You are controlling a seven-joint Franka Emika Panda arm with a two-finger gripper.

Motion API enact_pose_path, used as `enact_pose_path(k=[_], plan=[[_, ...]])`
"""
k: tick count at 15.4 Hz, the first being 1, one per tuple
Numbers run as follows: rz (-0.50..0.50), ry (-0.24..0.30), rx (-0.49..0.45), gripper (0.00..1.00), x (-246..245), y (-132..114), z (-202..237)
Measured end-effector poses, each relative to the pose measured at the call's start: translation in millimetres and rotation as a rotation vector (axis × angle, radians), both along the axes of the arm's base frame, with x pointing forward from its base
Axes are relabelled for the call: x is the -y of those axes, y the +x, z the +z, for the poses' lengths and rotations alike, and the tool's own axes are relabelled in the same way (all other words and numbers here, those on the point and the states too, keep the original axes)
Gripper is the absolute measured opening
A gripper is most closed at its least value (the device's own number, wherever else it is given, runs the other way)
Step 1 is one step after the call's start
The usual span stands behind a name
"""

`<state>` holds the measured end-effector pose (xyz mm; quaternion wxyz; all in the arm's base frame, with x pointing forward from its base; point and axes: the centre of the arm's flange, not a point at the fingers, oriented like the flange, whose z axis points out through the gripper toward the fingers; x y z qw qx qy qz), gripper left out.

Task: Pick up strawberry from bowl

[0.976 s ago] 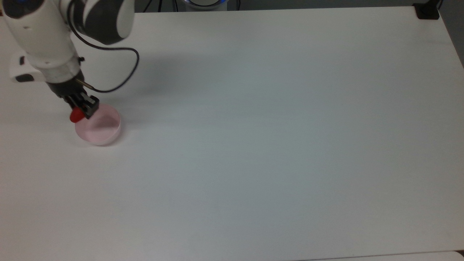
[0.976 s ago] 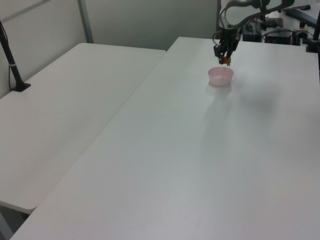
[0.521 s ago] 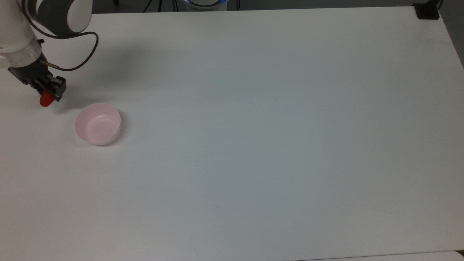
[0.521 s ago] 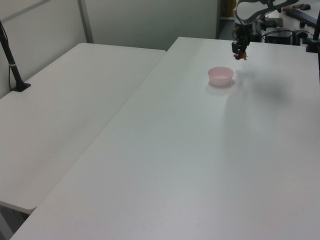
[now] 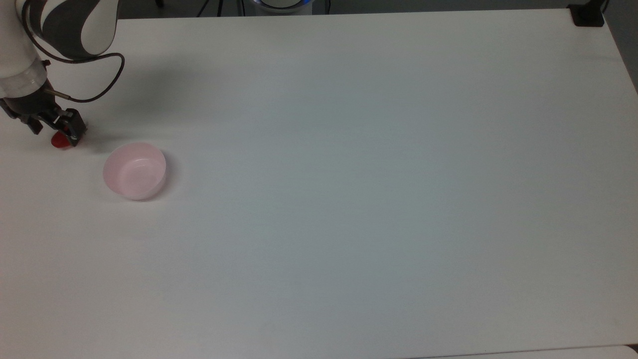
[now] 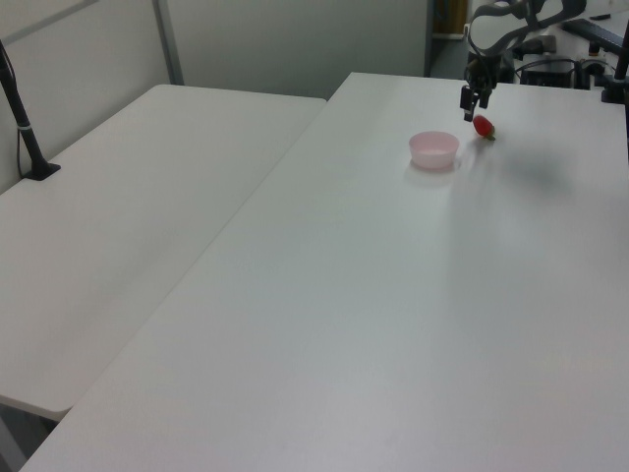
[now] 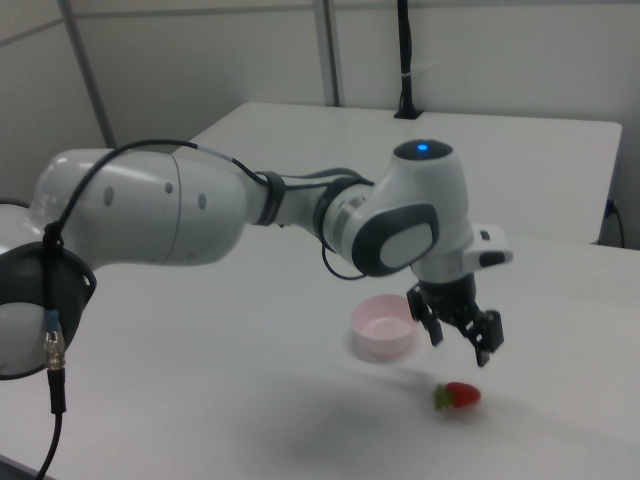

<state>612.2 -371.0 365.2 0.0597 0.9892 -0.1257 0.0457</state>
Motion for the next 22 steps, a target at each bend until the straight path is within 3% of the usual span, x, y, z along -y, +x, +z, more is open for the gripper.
enact_pose_path(k=[2, 5, 10, 14, 19, 22], plan=[[0.028, 0.005, 0.001, 1.0, -21.0, 8.1, 21.2], [0.065, 0.025, -0.01, 1.0, -75.1, 20.2, 67.5], [0.131, 0.078, -0.089, 1.0, -213.3, 18.7, 150.3], [0.165, 0.073, -0.045, 1.0, -309.3, 11.4, 202.0], [0.139, 0.083, -0.075, 1.0, -333.5, -21.6, 240.6], [0.097, 0.091, -0.105, 1.0, -334.2, -30.0, 237.9]])
